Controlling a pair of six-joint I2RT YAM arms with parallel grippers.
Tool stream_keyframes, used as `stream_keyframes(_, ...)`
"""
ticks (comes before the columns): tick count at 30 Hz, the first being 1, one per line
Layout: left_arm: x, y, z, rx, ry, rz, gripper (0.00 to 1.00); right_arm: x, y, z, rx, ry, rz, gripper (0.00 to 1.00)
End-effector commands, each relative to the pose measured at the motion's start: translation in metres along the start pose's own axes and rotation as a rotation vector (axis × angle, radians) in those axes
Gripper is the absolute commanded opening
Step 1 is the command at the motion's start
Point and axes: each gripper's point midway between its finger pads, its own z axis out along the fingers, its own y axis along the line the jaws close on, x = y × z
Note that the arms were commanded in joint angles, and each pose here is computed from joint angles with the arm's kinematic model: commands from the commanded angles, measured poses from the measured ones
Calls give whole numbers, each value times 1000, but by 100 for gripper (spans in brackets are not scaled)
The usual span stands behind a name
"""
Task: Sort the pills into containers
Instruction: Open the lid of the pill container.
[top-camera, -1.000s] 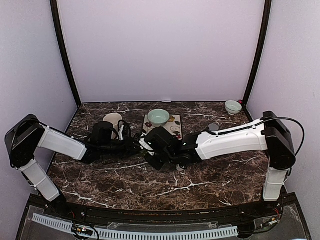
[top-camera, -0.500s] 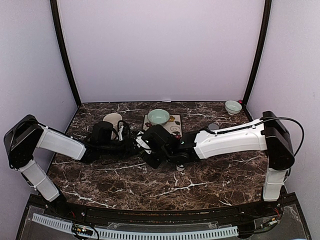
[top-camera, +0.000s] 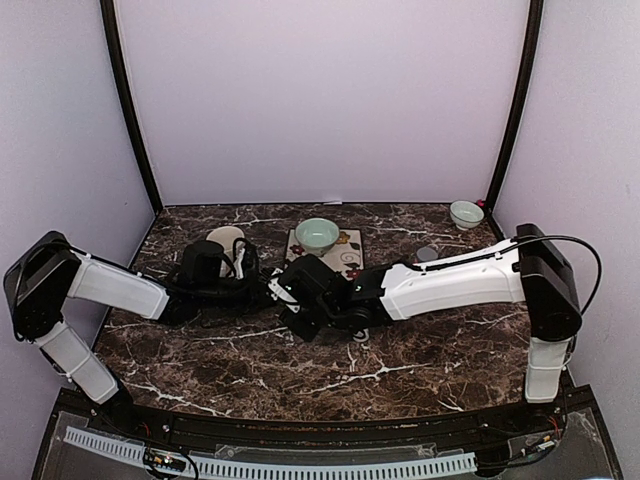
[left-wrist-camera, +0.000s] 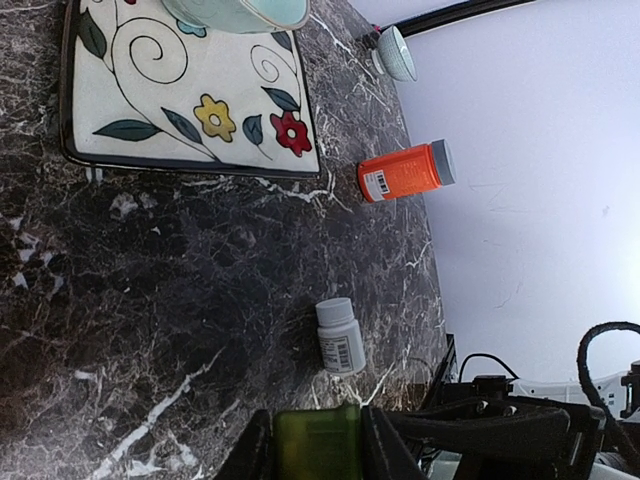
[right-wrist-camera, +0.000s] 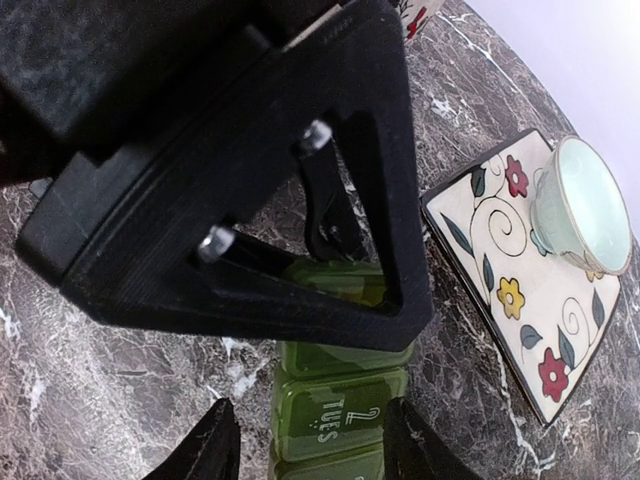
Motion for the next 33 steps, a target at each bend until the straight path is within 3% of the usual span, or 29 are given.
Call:
stream_keyframes(1, -7, -20, -6, 47, -24, 24, 0, -12, 4, 2, 4, -22, 6, 48)
stream_keyframes(9, -6, -21, -7, 53, -23, 21, 0, -12, 6, 5, 1, -7, -1, 36)
stream_keyframes(21, -7, -29, -10, 69, -29, 23, 0, -4, -3, 12, 67, 32, -10, 28)
stream_keyframes(33, -7, -35, -11, 85, -27, 38, 0, 3, -2, 15, 69, 60, -15, 13)
